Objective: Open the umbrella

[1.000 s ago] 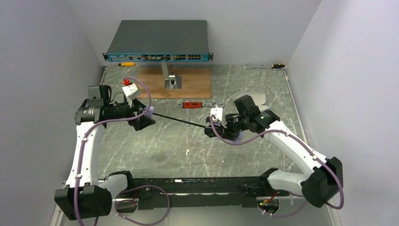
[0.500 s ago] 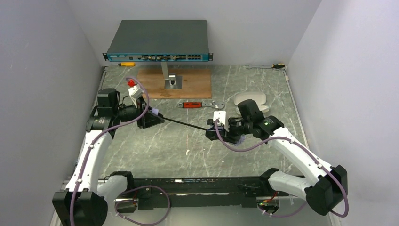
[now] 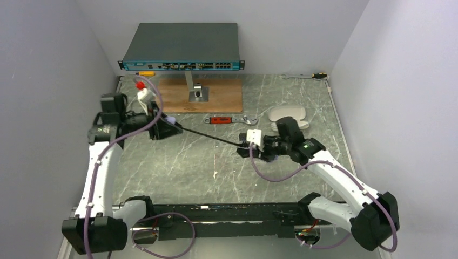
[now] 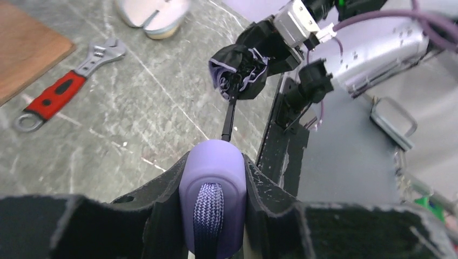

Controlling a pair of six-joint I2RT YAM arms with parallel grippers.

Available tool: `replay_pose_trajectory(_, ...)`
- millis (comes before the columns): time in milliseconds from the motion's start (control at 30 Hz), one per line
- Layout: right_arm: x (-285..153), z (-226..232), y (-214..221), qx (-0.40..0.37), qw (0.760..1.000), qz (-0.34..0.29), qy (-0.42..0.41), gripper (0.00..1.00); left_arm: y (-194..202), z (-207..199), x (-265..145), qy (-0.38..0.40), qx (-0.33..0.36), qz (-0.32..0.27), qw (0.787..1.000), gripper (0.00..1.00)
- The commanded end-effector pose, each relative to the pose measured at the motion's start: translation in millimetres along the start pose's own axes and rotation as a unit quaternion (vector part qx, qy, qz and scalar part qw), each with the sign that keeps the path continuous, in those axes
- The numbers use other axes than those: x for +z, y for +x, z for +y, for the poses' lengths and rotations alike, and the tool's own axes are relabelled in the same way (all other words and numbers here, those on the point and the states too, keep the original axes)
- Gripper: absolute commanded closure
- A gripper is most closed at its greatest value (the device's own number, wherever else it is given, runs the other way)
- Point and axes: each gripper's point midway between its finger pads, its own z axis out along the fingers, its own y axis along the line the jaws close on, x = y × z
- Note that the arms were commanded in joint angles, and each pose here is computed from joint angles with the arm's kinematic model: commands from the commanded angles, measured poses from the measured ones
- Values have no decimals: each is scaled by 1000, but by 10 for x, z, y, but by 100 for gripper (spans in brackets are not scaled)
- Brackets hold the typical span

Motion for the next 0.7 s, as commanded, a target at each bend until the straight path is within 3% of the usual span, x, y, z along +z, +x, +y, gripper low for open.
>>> replay_pose_trajectory(0,-284,-165,591,-56,997,43,42,100,-674,70,-592,-80,82,-64,991,100)
replay_pose_trajectory(133,-409,65,1219,-26,995,100,6,100,-1066,70,-929,-107,112,-106,982,100)
replay_pose_trajectory(300,-403,-37,1197,-5,995,98,5,100,-1041,13,-880,-90,116,-106,984,100)
replay_pose_trajectory(533,-557,33,1707,25,985,167,-26,100,-1067,-18,-926,-107,133,-104,980,100)
replay_pose_trajectory(667,-571,-7,1495,30,992,125,-16,100,-869,29,-828,-116,135,-88,980,100)
